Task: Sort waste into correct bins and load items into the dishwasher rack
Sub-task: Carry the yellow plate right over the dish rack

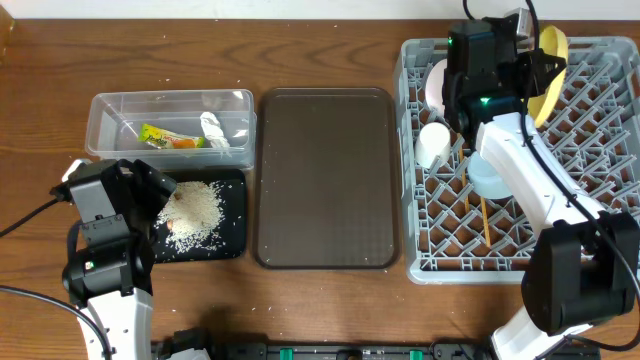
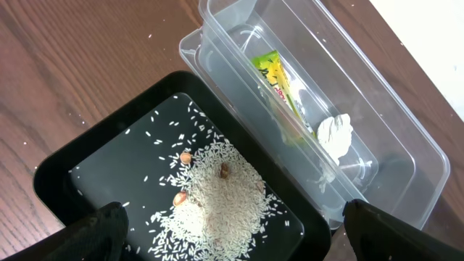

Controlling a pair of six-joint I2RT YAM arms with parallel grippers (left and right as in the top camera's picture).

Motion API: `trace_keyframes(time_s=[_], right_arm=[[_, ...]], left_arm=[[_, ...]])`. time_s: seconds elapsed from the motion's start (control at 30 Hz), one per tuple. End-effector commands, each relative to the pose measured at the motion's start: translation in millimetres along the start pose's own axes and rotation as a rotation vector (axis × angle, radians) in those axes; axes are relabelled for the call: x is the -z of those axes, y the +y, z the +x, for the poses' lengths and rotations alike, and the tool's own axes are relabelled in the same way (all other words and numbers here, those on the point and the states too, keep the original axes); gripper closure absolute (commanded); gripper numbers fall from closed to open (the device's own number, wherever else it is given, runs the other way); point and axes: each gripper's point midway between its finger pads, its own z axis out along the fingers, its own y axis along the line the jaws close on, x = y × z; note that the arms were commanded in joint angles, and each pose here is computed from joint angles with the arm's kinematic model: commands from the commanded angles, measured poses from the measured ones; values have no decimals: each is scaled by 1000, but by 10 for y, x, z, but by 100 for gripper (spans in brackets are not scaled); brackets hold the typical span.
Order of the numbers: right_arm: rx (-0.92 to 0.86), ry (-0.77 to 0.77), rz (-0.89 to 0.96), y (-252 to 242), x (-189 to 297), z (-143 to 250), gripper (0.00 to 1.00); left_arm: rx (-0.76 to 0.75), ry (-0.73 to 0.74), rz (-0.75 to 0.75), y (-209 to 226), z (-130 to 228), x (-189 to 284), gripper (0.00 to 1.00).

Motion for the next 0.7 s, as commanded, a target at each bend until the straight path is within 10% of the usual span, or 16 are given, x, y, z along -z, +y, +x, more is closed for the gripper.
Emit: trace_keyframes(time_s=[0.0, 0.67], right_arm=[[47, 35, 34, -67, -90, 76, 99], [91, 3, -260, 525, -22, 217, 99]], left_arm=[[15, -21, -5, -1, -74, 35, 2], [15, -21, -4, -2, -74, 35, 2]])
